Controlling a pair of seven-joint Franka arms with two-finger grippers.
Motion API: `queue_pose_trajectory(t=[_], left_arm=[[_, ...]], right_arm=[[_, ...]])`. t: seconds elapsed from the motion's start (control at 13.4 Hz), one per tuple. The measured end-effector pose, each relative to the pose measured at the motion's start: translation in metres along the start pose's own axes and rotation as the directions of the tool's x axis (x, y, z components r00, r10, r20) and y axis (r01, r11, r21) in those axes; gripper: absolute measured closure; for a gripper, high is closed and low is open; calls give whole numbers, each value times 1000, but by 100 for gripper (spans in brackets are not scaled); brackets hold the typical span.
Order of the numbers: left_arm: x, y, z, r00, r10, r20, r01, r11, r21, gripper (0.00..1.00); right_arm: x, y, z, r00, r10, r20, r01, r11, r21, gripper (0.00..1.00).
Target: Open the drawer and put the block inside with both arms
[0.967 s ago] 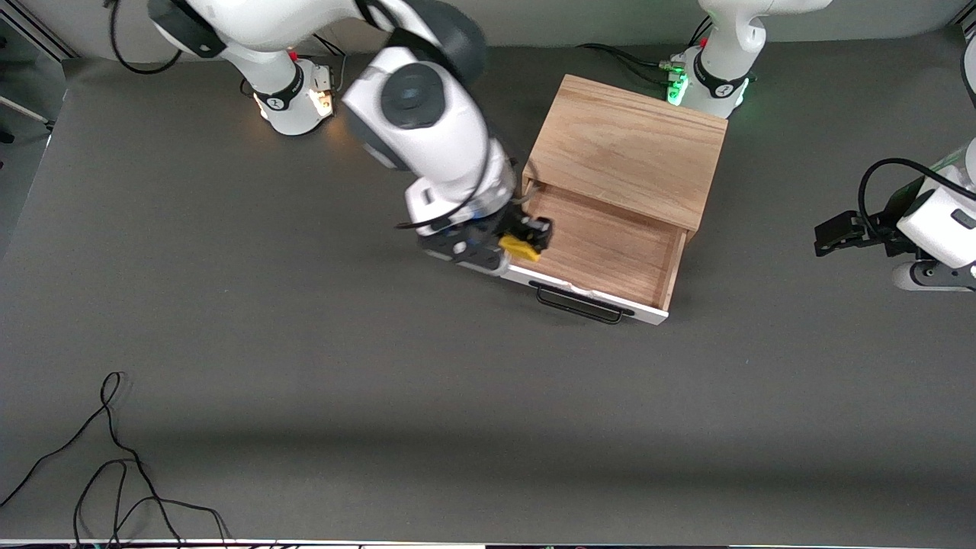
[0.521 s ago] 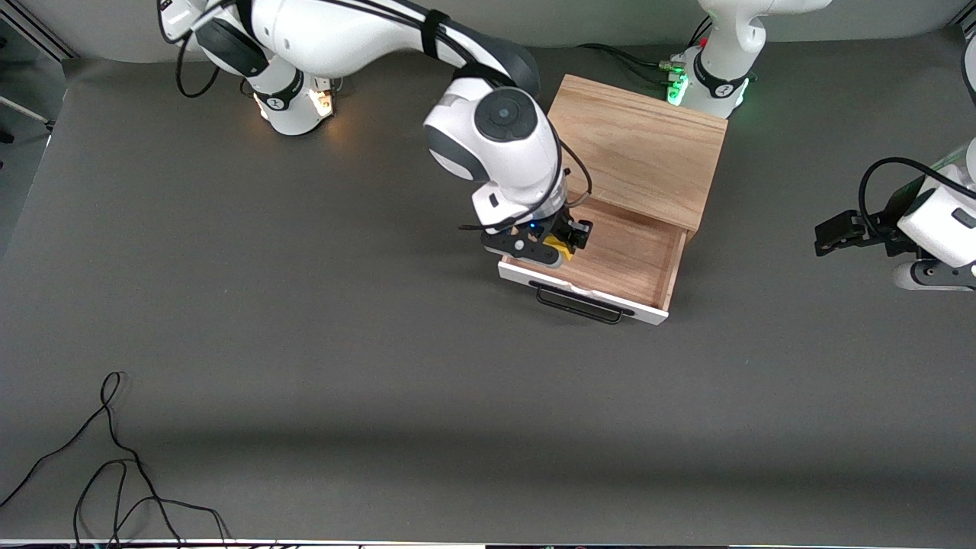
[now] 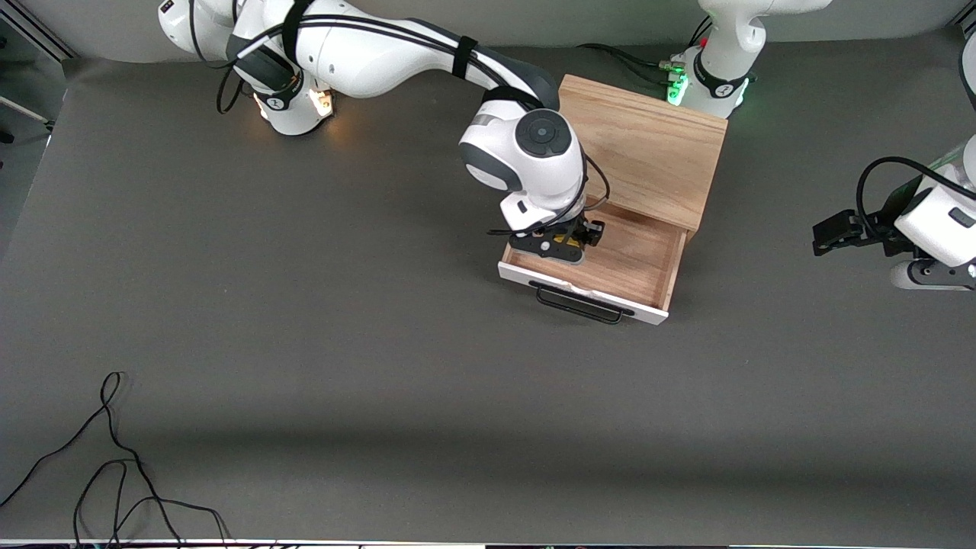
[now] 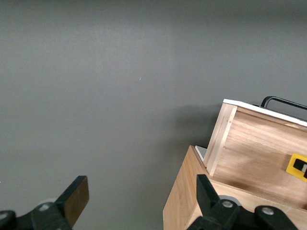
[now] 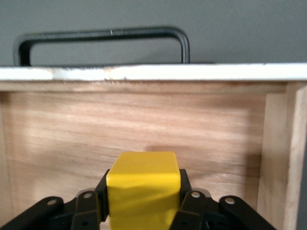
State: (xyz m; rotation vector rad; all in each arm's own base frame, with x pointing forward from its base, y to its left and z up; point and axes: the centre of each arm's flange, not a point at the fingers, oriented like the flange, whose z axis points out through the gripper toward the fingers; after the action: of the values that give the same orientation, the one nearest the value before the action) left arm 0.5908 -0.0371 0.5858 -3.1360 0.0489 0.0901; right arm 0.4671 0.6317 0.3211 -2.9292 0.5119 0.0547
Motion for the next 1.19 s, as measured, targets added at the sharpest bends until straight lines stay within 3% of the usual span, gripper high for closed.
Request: queue_pose_trajectory(t=[0.45,0.6,0.82,1.19], left_arm=[[0,0,0,1000,0,0,0,1000,0,0],[0,0,0,1000,0,0,0,1000,0,0],[0,0,0,1000,0,0,0,1000,0,0],[0,0,1,1000,0,2,0,1000,0,0]], right_arm=[[-7,0,14,1000,-9,8,9,1000,-15,45],[-7,-1,12,1000,-8,6,8,1000,-11,36],[-2,-3,5,1000,-2,-3,2,1000,3,2],[13,-4,-42,999,16,-33,-16,1000,8,0]])
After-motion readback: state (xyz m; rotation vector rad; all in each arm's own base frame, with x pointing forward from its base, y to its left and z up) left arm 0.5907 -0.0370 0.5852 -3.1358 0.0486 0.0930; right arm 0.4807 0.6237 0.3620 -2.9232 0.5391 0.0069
